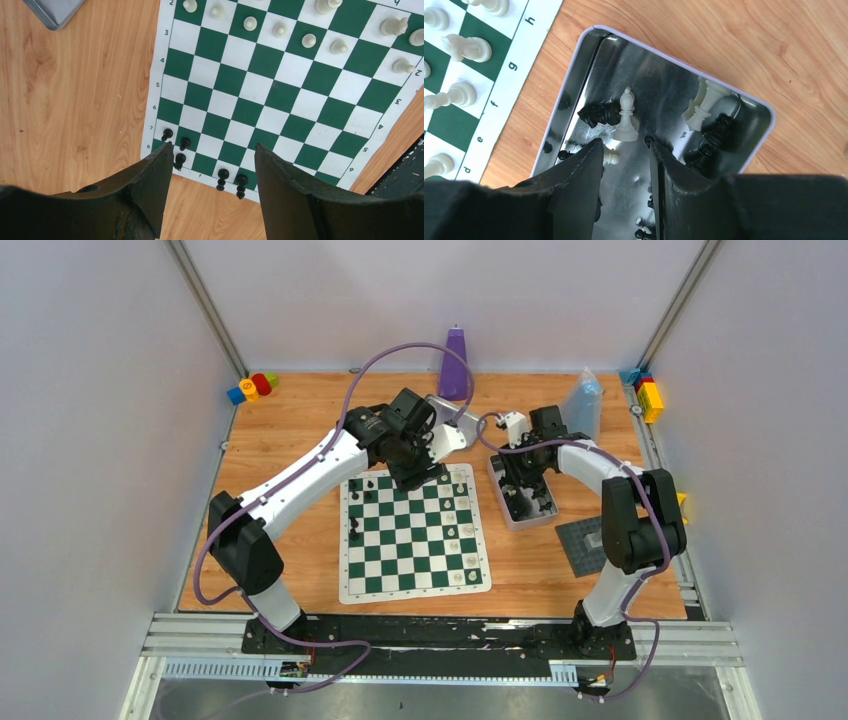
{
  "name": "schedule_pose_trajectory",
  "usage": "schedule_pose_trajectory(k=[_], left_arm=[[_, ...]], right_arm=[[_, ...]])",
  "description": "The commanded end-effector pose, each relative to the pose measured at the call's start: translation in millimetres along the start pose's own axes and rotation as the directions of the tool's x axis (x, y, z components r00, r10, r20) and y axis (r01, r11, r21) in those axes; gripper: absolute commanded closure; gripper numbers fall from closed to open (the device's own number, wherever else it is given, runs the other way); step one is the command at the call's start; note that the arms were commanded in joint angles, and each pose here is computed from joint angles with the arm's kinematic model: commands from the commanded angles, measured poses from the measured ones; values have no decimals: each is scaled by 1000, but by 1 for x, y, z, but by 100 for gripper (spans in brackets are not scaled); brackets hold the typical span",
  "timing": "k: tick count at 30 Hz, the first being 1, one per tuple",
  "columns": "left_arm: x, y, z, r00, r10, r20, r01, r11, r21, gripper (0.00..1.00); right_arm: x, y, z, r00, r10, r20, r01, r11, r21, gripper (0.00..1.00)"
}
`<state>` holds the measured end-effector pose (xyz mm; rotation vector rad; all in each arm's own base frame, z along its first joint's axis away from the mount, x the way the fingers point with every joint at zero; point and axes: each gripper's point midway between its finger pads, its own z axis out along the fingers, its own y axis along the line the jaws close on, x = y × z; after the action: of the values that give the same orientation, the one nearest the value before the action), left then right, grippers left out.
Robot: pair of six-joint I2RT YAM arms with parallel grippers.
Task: Set up the chess pieces on the board
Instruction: Pick up the chess piece from the storage box.
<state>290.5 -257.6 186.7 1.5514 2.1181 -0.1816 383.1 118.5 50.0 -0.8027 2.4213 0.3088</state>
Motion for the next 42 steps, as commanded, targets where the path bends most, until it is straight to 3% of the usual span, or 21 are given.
schedule_pose_trajectory(k=[1, 25, 37, 42], left_arm=[[-13, 3, -18, 997, -22, 73, 23, 1000, -18, 32], [-9, 2, -9, 999, -18, 51, 19, 1000, -8, 32], [-9, 3, -10, 998, -26, 53, 26, 1000, -15, 32], [-11, 8, -10, 997, -45, 69, 47, 998, -37, 32]], right_arm=[[-8, -4, 4, 999, -50, -2, 50, 999, 8, 59], [-5, -4, 25, 996, -86, -25, 85, 996, -30, 64], [-10, -12, 14, 995, -99, -13, 99, 995, 22, 83], [-13, -17, -3, 995, -103, 2, 103, 993, 64, 87]])
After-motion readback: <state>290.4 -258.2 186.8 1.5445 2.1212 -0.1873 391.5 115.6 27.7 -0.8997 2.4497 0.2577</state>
